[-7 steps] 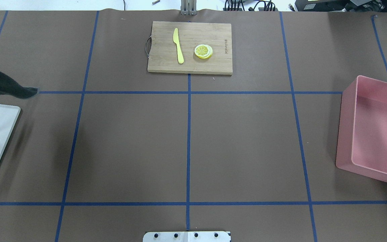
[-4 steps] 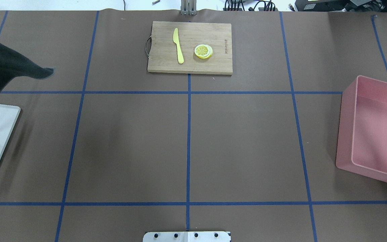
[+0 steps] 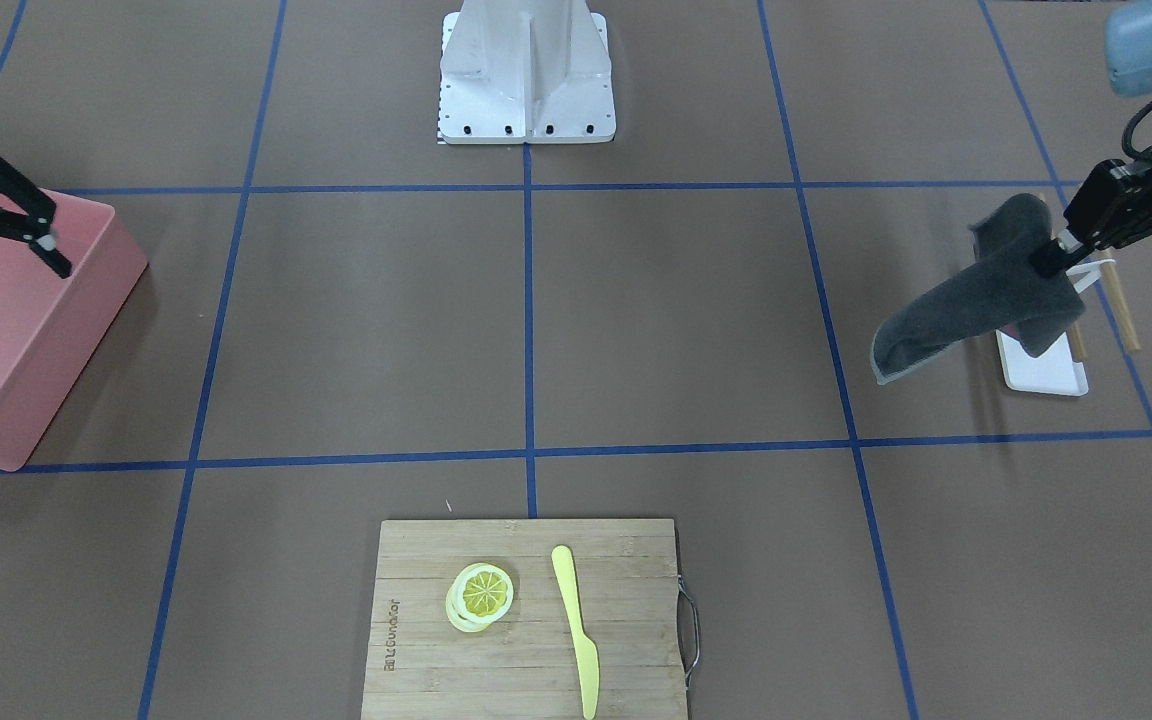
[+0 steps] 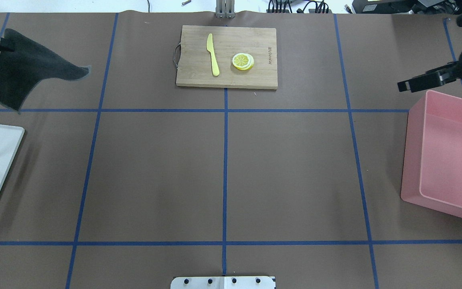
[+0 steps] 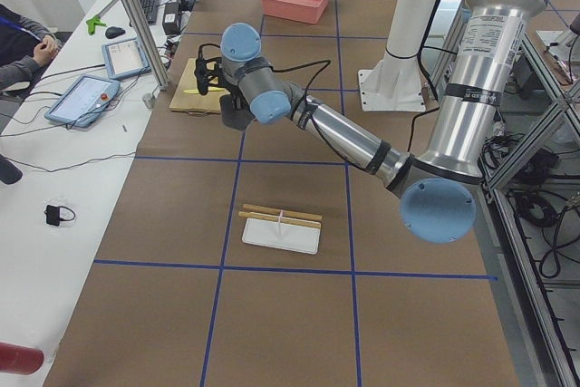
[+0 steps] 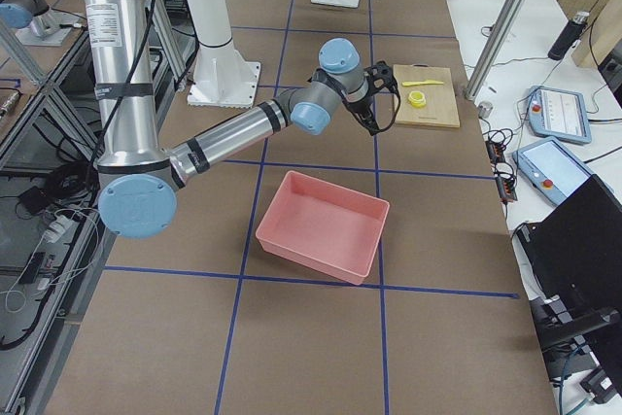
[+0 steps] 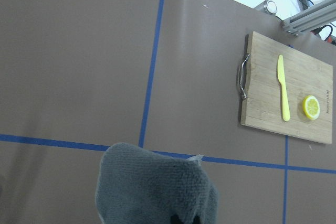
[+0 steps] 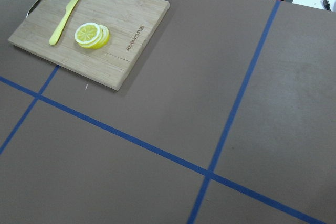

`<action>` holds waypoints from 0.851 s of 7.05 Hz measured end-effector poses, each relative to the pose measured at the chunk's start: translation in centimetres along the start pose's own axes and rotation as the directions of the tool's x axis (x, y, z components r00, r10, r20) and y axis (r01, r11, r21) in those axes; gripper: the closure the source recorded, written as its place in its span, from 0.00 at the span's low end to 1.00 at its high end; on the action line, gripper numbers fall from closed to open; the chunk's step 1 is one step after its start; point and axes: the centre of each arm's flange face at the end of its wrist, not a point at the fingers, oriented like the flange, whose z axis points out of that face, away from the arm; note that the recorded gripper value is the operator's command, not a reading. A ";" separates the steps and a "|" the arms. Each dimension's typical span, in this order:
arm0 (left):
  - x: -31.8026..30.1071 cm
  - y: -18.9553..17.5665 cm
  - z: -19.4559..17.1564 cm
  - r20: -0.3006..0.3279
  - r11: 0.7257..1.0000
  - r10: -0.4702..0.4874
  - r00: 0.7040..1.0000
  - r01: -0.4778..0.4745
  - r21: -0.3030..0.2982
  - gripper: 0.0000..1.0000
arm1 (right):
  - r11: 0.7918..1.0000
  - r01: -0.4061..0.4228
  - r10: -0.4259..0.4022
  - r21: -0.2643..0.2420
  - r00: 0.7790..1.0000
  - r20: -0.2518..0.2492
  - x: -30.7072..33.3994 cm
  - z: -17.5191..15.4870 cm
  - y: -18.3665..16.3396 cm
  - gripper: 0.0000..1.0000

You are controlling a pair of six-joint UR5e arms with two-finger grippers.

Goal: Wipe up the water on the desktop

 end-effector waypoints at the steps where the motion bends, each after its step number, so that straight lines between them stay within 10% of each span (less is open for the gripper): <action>1: 1.6 0.1 0.1 -0.014 1.000 -0.014 1.000 0.014 -0.002 1.00 | 0.999 -0.011 0.011 0.032 1.000 0.000 -4.2 2.3 -0.7 0.01; 6: 13.1 4.7 8.1 -0.078 0.987 -0.160 0.984 0.156 -0.048 1.00 | 0.971 -0.019 0.011 0.236 0.999 0.033 -22.6 8.8 -1.3 0.01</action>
